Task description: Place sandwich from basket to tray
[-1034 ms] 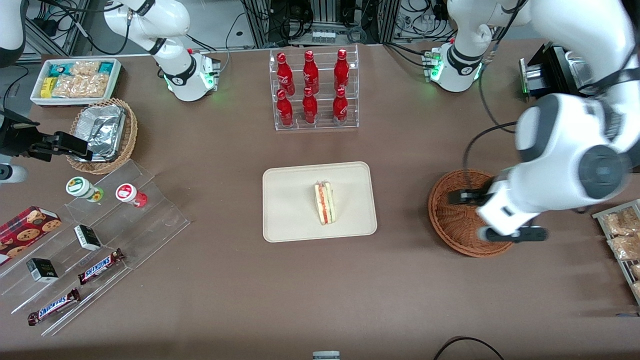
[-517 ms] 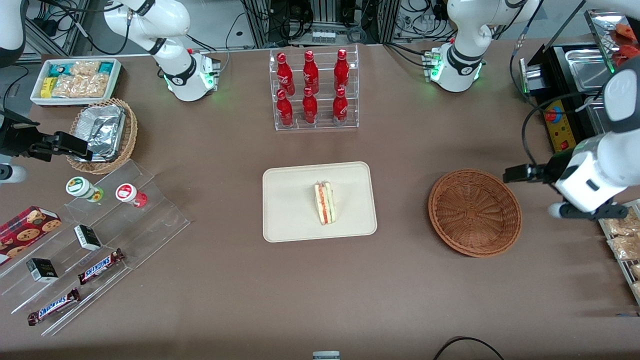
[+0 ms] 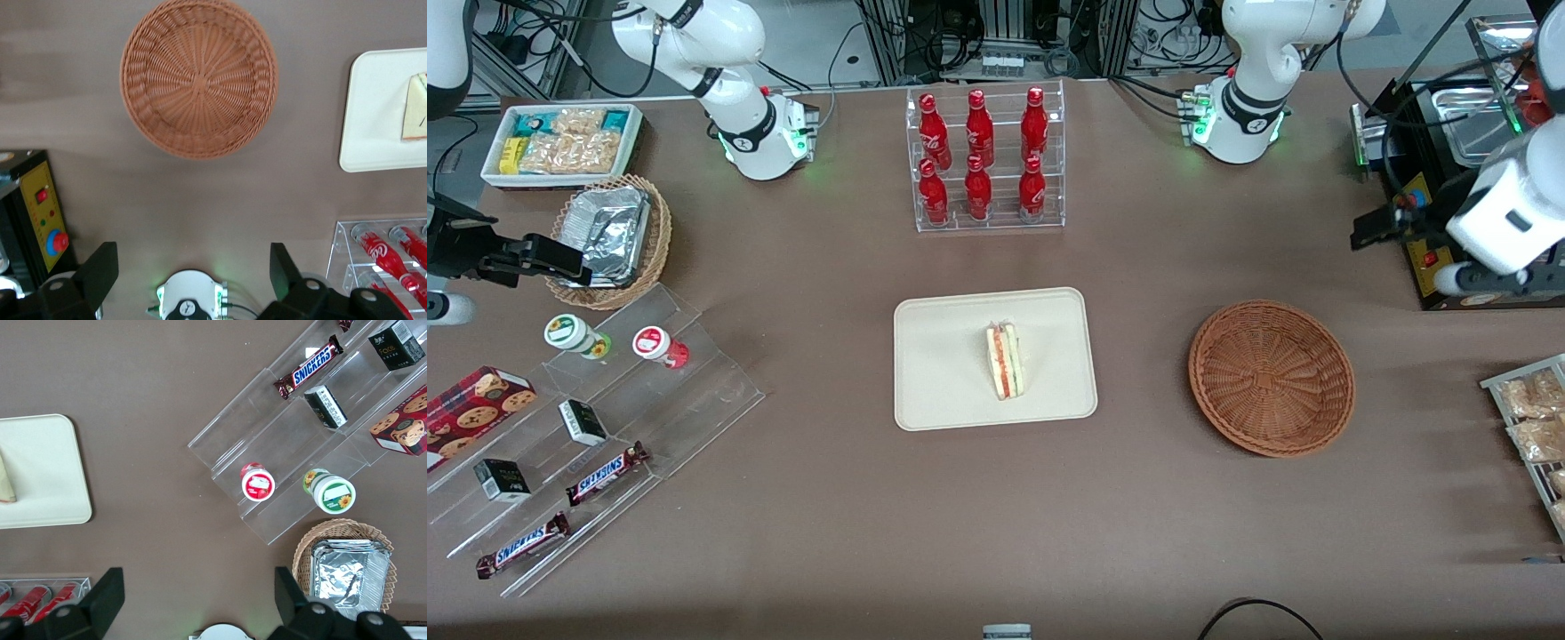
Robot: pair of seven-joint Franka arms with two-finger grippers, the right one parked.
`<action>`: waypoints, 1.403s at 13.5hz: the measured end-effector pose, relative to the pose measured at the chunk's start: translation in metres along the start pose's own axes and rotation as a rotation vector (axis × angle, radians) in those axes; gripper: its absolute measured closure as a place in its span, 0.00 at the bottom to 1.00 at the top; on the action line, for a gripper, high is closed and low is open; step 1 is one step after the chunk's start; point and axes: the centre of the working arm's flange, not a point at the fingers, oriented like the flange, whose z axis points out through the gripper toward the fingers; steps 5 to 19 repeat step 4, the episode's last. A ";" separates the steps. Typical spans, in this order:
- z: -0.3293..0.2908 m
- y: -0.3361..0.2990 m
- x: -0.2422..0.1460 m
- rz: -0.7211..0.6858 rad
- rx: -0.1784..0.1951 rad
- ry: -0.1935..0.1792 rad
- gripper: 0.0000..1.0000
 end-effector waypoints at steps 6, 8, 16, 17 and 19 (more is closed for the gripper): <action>0.003 -0.011 -0.021 -0.019 0.004 -0.019 0.00; 0.003 -0.011 -0.021 -0.019 0.004 -0.019 0.00; 0.003 -0.011 -0.021 -0.019 0.004 -0.019 0.00; 0.003 -0.011 -0.021 -0.019 0.004 -0.019 0.00; 0.003 -0.011 -0.021 -0.019 0.004 -0.019 0.00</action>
